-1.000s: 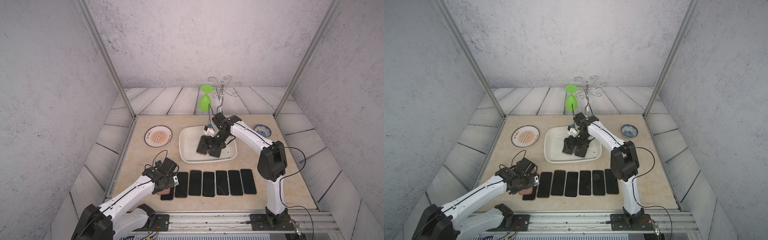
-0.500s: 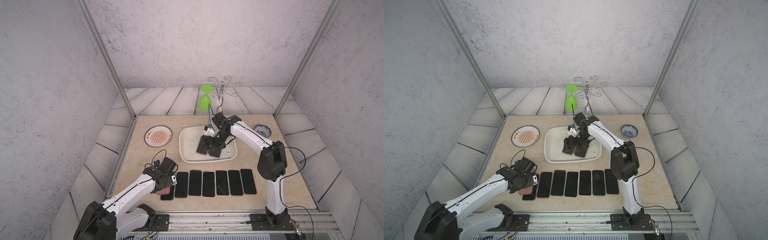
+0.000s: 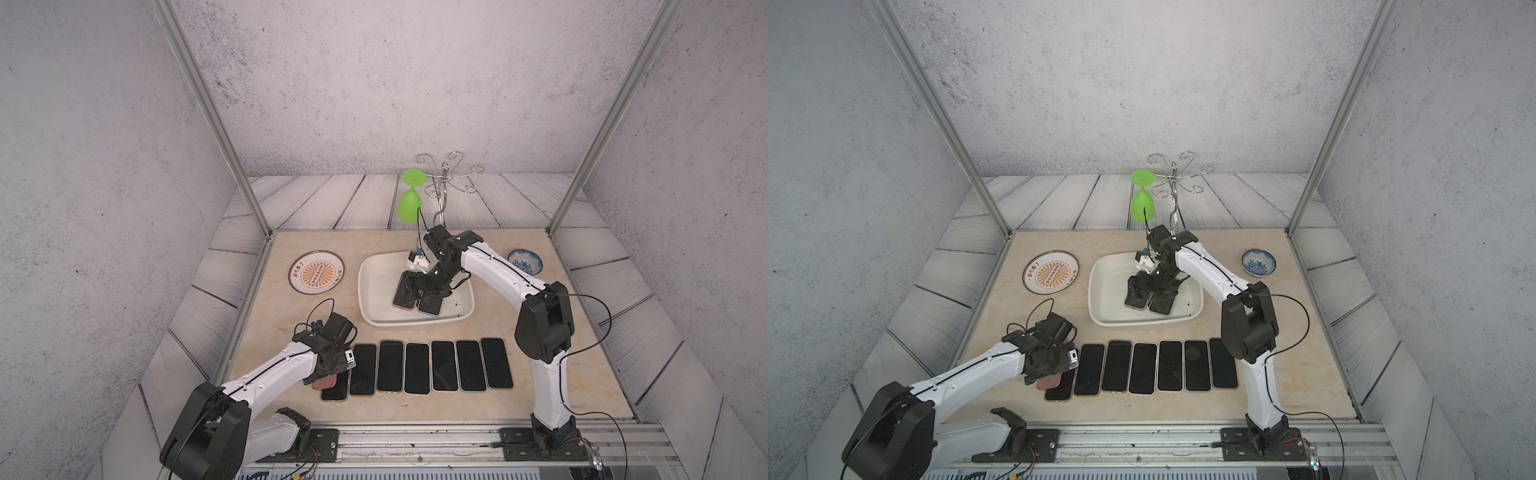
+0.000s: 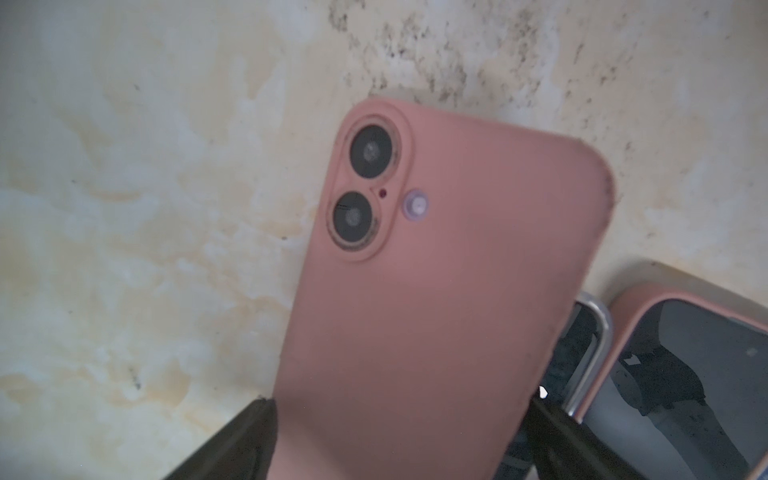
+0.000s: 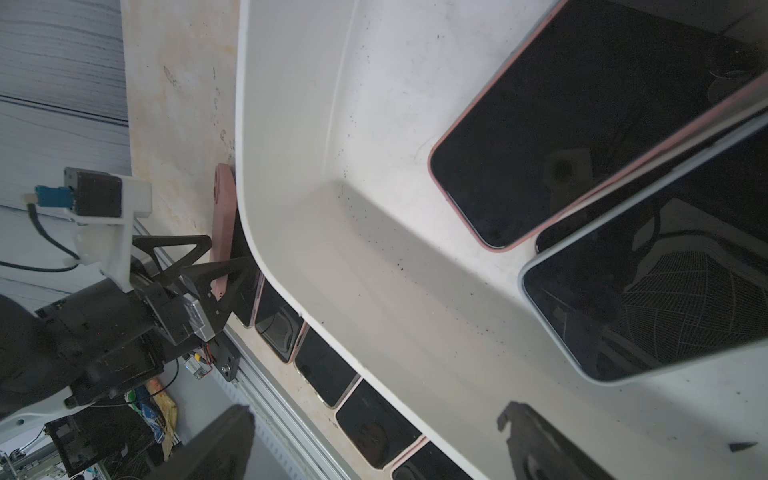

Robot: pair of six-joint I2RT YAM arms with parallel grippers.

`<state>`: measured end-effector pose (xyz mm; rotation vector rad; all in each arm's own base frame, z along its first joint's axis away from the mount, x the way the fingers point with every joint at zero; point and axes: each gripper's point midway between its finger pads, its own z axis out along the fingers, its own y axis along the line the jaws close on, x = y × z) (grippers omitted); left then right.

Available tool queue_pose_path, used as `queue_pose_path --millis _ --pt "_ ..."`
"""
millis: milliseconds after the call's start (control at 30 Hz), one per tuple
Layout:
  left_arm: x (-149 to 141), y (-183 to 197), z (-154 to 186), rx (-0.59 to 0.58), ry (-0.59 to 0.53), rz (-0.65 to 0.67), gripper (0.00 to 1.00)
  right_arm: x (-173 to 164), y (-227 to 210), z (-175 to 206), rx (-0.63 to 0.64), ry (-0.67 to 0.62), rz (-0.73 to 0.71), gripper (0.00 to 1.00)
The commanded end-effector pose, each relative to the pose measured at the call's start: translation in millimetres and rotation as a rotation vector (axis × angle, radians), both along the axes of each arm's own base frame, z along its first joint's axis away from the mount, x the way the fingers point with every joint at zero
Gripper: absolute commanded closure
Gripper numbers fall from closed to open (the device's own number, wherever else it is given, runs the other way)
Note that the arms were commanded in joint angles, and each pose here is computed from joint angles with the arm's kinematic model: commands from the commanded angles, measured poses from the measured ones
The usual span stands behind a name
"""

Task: Take the phone out of the storage box
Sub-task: Adjust the phone at the center of the board.

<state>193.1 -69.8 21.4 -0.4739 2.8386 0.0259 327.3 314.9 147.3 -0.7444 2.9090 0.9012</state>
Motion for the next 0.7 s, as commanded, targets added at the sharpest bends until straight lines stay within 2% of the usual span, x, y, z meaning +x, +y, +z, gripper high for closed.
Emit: queue_pose_path --millis 0,67,100,267,433,567,667 --pt "-15.4 6.1 -13.5 0.02 0.076 -0.024 0.0 -3.6 -2.7 -3.4 -0.01 0.014 0.014 0.01" --pt "-18.8 7.5 -14.0 0.015 0.08 -0.027 0.0 -3.0 -3.1 -3.4 -0.012 0.009 0.014 0.01" --pt "-19.4 8.0 -15.3 0.004 0.073 -0.018 0.03 -2.7 -3.2 -4.5 -0.015 0.01 0.012 0.01" --pt "-18.3 5.6 -19.7 -0.054 0.051 0.006 0.29 -2.1 -2.4 -7.5 -0.017 0.02 0.009 0.01" --pt "-17.2 3.9 -20.8 -0.061 0.061 -0.002 0.43 -0.9 -3.0 -7.5 -0.022 0.013 0.009 0.01" --pt "-18.1 3.8 -18.6 -0.077 0.05 -0.004 0.64 -0.6 -2.6 -9.5 -0.023 0.017 0.009 0.01" --pt "-16.8 2.8 -13.3 -0.102 0.019 0.001 0.84 -0.2 -2.8 -10.5 -0.024 0.017 0.008 0.01"
